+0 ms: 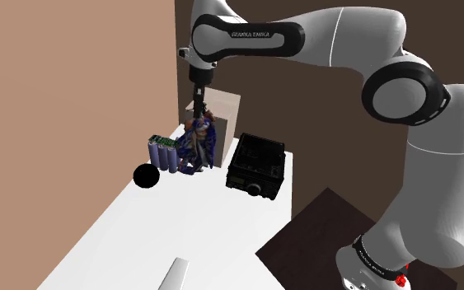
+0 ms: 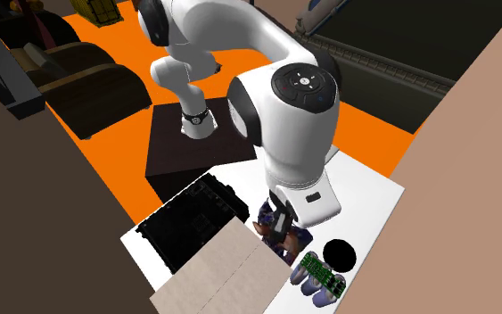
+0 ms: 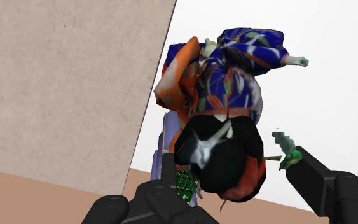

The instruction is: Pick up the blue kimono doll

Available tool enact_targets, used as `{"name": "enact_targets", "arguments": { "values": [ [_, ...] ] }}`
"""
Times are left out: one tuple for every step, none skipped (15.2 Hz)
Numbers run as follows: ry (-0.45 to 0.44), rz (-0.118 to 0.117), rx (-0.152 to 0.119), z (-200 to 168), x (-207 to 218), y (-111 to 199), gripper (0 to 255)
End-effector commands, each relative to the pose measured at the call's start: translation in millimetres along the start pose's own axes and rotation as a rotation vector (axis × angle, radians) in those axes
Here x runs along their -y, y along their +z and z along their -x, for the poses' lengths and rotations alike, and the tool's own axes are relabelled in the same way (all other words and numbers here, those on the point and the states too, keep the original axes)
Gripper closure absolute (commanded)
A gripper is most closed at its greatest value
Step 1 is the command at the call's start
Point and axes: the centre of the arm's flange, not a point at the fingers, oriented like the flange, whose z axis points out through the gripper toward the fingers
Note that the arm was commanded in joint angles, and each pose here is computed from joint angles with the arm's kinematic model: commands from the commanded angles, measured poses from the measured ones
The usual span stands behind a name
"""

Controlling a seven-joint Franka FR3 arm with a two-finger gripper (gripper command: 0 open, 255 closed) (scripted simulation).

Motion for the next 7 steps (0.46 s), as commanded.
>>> {"name": "enact_targets", "arguments": {
  "values": [
    [0.0,0.002,-0.002,1,1,-13,255],
    [0.0,0.002,-0.002,0,1,-18,255],
    [0.0,0.002,-0.002,0,1,-23,255],
    [0.0,0.002,-0.002,-1,1,-29,255],
    [0.0,0.002,-0.002,-1,1,-34,255],
    [0.0,0.002,-0.002,-1,1,-35,255],
    [0.0,0.002,-0.002,-1,1,-35,255]
  ]
}}
